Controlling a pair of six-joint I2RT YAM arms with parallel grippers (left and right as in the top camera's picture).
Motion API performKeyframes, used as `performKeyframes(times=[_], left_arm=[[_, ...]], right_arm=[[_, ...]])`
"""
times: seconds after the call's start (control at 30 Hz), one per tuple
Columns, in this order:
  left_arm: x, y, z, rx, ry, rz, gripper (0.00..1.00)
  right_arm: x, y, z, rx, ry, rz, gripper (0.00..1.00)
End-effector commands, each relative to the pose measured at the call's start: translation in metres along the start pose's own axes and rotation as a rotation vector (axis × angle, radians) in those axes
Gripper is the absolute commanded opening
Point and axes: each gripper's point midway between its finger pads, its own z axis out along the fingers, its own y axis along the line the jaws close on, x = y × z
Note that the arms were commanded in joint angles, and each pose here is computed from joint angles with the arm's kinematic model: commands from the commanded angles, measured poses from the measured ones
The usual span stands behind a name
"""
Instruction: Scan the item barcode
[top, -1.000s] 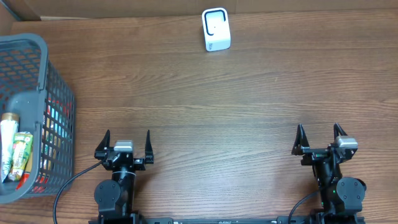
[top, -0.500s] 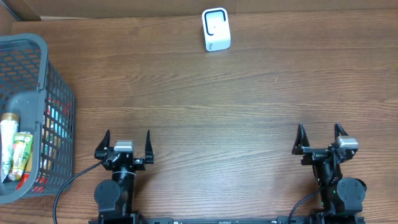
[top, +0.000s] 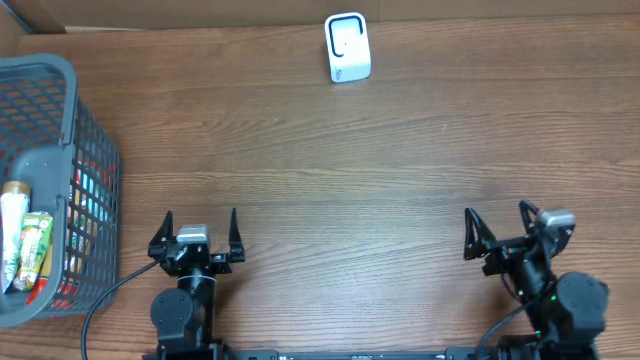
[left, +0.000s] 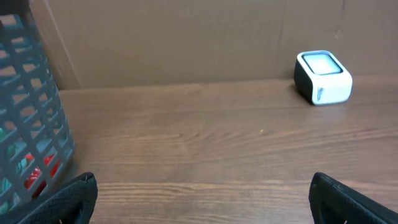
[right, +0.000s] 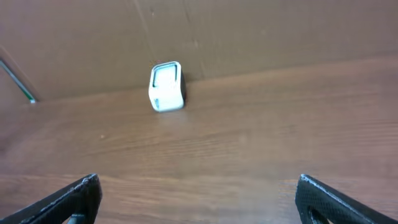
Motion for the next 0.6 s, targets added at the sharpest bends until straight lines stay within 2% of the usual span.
performKeyframes(times=[0.0, 0.1, 0.27, 0.47, 0.57], left_arm=[[-0.041, -0.001, -0.008, 0.016, -0.032, -0.039, 1.00], [-0.065, -0.007, -0.008, 0.058, 0.005, -0.040, 1.00], [-0.124, -0.023, -0.003, 0.175, 0.085, -0.048, 1.00], [-0.181, -0.028, 0.022, 0.235, 0.340, -0.080, 1.00], [-0.214, -0.026, 0.034, 0.242, 0.438, -0.065, 1.00]], right_arm=[[-0.041, 0.012, -0.002, -0.011, 0.030, -0.027, 1.00], [-0.066, 0.016, 0.006, 0.000, 0.091, -0.012, 1.00], [-0.096, 0.018, 0.025, 0.029, 0.250, 0.028, 1.00], [-0.104, 0.014, 0.046, 0.075, 0.490, 0.088, 1.00], [-0.103, 0.009, 0.061, 0.094, 0.560, 0.104, 1.00]])
